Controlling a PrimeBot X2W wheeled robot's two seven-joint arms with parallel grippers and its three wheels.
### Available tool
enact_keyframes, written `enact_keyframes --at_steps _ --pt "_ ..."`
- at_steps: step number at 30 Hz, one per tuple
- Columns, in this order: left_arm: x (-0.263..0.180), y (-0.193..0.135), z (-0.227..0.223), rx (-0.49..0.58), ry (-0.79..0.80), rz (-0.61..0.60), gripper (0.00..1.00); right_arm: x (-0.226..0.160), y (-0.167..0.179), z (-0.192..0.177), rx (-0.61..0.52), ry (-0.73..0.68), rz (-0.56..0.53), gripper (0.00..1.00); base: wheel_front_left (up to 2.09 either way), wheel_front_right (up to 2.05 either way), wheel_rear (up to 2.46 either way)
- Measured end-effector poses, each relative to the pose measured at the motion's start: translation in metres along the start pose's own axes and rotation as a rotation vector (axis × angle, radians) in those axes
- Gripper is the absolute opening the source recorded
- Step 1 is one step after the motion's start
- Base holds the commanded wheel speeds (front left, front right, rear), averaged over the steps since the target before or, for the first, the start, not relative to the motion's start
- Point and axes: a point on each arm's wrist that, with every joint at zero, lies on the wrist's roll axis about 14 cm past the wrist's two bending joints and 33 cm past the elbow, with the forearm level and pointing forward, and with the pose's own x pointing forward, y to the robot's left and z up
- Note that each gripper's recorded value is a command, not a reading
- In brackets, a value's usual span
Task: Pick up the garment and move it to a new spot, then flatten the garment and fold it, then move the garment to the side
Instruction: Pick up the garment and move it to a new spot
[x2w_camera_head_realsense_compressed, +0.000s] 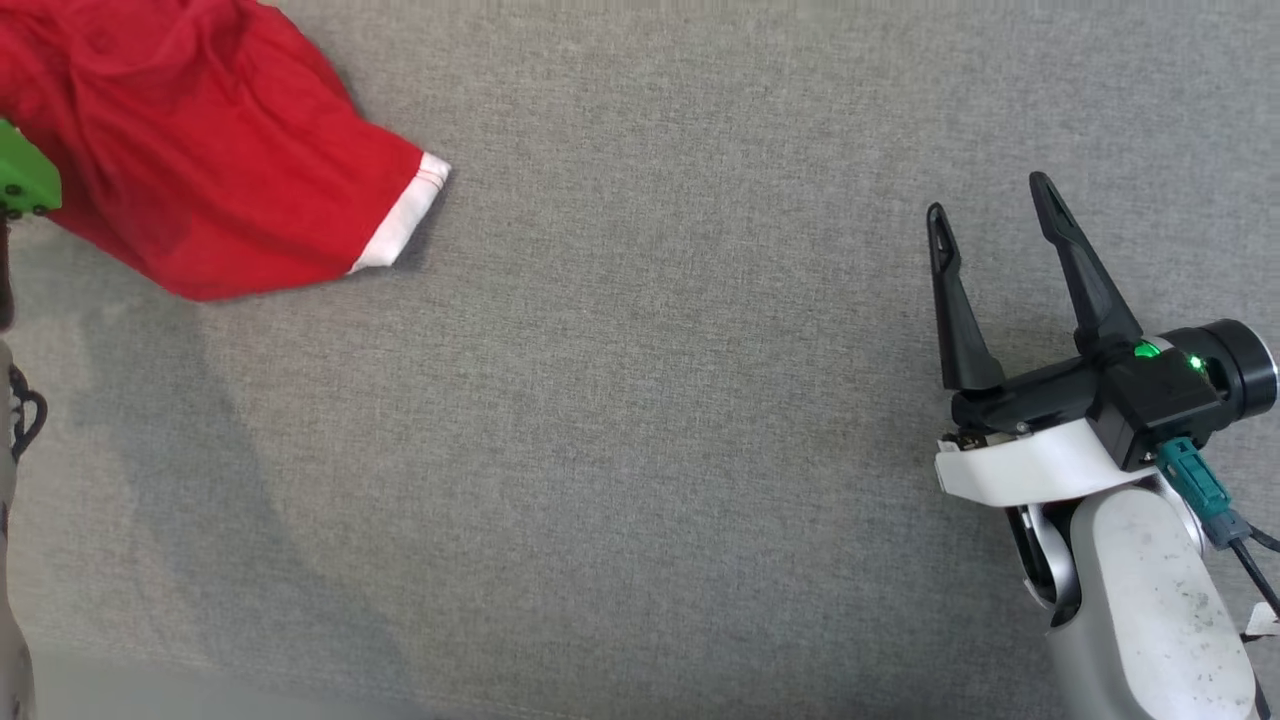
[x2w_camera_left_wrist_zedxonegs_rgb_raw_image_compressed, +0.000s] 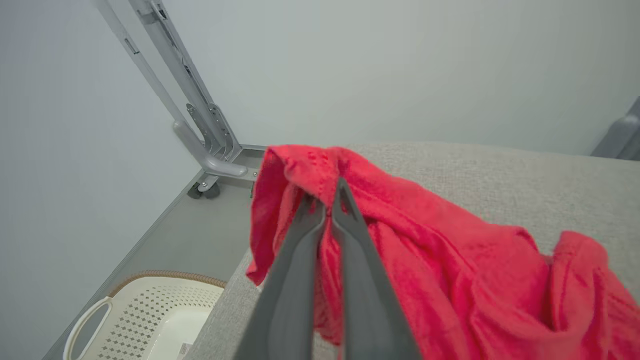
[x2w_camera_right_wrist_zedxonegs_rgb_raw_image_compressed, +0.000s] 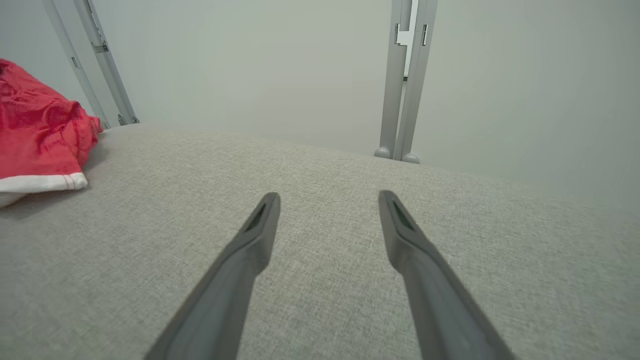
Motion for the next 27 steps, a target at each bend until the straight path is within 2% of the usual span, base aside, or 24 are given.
enact_keyframes --at_steps 8,15,20,27 --pt "-0.031 -0.053 0.106 0.053 -0.316 -0.199 0.00 -0.011 0.004 0.037 0.026 -0.058 -0.008 1.00 0.00 0.00 0.00" --pt "-0.084 -0.093 0.164 0.034 -0.507 -0.343 0.00 -0.024 0.008 0.076 0.042 -0.131 -0.012 1.00 0.00 0.00 0.00" --pt "-0.115 -0.137 0.190 -0.003 -0.567 -0.458 0.00 -0.037 -0.002 0.098 0.033 -0.173 -0.050 1.00 0.00 0.00 0.00" --pt "-0.152 -0.211 0.210 -0.112 -0.588 -0.642 0.00 -0.058 -0.030 0.115 0.018 -0.208 -0.140 1.00 0.00 0.00 0.00"
